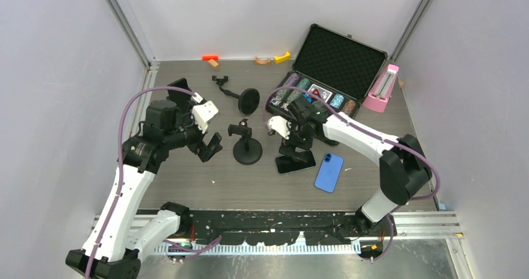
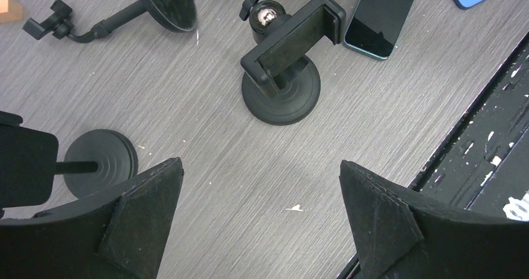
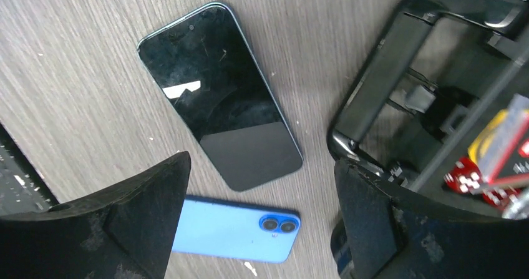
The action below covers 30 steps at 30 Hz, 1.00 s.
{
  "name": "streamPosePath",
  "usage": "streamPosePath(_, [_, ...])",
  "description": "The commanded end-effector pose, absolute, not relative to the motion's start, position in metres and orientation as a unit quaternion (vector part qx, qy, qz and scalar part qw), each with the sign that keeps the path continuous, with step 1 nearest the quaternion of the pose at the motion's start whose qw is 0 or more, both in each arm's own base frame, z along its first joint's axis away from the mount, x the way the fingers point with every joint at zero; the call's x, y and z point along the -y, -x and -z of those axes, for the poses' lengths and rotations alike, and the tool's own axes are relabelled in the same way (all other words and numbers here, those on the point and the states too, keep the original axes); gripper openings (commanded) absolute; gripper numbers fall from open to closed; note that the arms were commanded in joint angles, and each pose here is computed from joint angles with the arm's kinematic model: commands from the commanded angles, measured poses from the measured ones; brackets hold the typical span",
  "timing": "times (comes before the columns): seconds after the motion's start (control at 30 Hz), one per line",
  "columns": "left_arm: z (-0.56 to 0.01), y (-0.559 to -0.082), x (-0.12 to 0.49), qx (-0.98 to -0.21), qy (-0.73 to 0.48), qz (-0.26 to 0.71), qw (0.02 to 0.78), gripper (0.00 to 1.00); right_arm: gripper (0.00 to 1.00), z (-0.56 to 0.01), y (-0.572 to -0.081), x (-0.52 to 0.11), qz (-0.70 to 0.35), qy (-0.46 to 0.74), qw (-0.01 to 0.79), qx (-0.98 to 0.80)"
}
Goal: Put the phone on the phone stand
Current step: Pick up the phone at the center of the board.
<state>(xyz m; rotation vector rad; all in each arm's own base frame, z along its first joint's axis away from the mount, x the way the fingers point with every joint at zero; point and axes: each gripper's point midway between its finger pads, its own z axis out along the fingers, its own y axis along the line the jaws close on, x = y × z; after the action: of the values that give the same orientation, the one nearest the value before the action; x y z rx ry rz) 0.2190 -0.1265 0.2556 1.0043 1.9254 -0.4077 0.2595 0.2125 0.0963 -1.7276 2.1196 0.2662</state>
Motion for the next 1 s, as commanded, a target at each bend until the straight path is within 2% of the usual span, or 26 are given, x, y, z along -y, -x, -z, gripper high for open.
streamPosePath(0.0, [-0.273,-0.216,0.128,-0.760,-0.418,0.166,0.469,1.00,0.91,-0.073,-0.263,-0.222,-0.110,0.661,0.195,-0.716])
streamPosePath(0.97, [-0.260,-0.220,0.129,-0.754,-0.426,0.161,0.474,1.00,0.89,-0.019,-0.237,-0.232,-0.123,0.708,0.156,-0.677])
